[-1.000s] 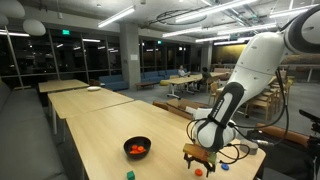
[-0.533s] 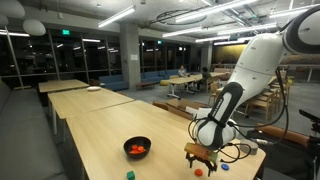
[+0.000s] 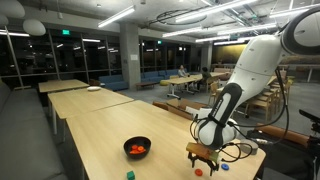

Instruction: Pick up the orange objects from the table and put them in the bowl

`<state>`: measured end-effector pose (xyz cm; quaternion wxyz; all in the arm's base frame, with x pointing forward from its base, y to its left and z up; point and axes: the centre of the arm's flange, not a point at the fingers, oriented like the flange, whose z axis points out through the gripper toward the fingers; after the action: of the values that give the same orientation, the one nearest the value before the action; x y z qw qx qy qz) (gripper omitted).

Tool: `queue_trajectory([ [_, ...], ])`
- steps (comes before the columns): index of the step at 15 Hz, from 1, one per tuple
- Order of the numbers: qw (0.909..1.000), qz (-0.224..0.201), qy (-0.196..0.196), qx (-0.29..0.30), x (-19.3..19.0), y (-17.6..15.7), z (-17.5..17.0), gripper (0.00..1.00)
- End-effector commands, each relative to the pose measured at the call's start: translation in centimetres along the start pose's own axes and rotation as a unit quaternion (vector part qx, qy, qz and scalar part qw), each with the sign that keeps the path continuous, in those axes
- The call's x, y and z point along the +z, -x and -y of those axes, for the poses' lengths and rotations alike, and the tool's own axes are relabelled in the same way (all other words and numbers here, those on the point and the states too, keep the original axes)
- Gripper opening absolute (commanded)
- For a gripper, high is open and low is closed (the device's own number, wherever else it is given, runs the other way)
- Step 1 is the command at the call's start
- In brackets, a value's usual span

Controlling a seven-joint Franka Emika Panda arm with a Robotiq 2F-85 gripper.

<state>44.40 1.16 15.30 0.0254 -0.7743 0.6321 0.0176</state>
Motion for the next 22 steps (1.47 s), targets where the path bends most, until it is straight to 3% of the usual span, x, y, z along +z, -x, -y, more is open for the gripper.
queue_trajectory([
  [1, 0.9999, -0.005, 0.009, -0.003, 0.0, -0.2, 0.5, 1.00],
  [9, 0.9982, -0.023, 0.024, -0.049, 0.0, 0.8, 2.0, 1.00],
  [22, 0.9957, -0.058, -0.025, -0.067, 1.9, 2.0, 2.1, 1.00],
])
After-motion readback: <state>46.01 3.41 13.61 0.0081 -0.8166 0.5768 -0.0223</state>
